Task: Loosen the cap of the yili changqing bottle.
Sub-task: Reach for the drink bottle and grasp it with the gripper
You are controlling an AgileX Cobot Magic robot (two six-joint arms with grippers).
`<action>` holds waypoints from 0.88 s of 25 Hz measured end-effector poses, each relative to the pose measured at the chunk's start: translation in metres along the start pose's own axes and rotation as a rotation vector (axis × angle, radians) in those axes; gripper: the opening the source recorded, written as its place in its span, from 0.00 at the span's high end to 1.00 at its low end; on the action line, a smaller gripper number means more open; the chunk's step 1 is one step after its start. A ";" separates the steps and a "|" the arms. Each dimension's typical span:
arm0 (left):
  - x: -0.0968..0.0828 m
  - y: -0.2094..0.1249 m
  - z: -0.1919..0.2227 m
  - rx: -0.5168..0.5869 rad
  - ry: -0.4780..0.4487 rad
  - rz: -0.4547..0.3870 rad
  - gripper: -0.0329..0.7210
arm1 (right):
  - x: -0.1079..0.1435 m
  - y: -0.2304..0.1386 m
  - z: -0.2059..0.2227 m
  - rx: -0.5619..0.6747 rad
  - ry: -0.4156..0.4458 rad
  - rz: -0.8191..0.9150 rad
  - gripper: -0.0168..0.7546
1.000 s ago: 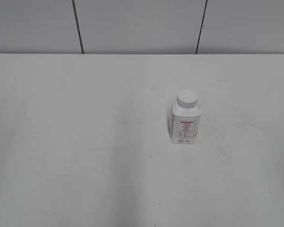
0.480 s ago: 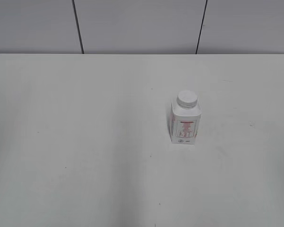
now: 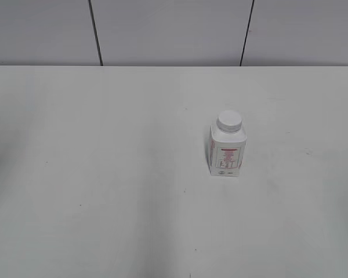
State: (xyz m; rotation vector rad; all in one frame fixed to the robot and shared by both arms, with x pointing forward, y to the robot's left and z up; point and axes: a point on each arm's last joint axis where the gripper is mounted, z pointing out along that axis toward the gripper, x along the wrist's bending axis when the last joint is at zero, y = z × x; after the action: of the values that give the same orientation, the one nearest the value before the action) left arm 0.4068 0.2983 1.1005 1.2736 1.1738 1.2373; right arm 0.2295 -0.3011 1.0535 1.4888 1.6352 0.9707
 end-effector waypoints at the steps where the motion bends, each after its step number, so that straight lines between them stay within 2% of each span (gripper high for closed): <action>1: 0.000 -0.007 0.012 0.022 -0.001 0.000 0.38 | 0.000 0.000 0.000 0.000 0.000 0.000 0.23; 18: -0.004 -0.073 0.098 0.016 0.007 0.006 0.38 | 0.000 0.000 0.000 0.000 0.001 0.000 0.23; 22: -0.009 -0.084 0.108 -0.019 -0.031 0.046 0.38 | 0.000 0.000 0.000 0.000 0.001 0.000 0.23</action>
State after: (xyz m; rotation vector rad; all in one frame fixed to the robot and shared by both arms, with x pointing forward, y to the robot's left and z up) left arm 0.5135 0.2931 1.0148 1.3077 1.1138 1.2547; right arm 0.2295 -0.3011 1.0535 1.4889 1.6354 0.9713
